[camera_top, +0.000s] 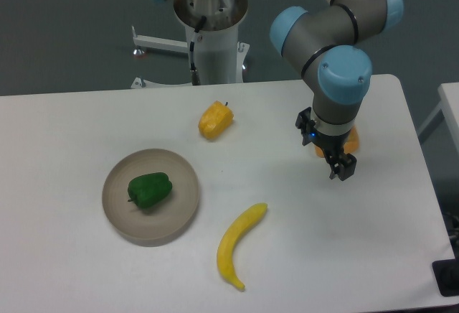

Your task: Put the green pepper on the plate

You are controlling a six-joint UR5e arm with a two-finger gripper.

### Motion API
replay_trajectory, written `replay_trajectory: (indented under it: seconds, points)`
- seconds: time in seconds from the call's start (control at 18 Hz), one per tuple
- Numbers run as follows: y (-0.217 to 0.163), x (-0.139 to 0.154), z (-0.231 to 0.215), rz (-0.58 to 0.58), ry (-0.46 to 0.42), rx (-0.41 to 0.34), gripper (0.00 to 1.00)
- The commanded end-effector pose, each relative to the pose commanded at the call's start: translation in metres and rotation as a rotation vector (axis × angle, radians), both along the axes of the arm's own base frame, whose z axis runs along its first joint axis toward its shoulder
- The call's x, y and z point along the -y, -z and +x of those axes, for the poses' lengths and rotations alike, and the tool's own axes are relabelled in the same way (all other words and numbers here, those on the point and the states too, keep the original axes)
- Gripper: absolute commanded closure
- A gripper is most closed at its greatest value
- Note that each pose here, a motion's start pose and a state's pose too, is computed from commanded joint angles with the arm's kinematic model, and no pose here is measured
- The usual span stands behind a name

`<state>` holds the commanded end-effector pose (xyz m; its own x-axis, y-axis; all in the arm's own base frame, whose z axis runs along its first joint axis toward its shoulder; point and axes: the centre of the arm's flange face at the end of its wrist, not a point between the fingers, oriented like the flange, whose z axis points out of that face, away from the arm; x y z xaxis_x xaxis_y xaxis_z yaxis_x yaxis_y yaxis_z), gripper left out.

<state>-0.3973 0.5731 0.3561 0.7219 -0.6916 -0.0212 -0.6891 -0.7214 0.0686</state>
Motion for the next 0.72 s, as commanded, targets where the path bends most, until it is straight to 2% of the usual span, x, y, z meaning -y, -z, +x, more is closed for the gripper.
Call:
replay_trajectory:
  seconds: [0.17,0.72]
  points:
    - [0.0023,-0.0009,-0.0010,0.027,-0.005,0.031,0.00]
    - [-0.0006,0.0008,-0.0042,0.035,-0.010,0.034,0.00]
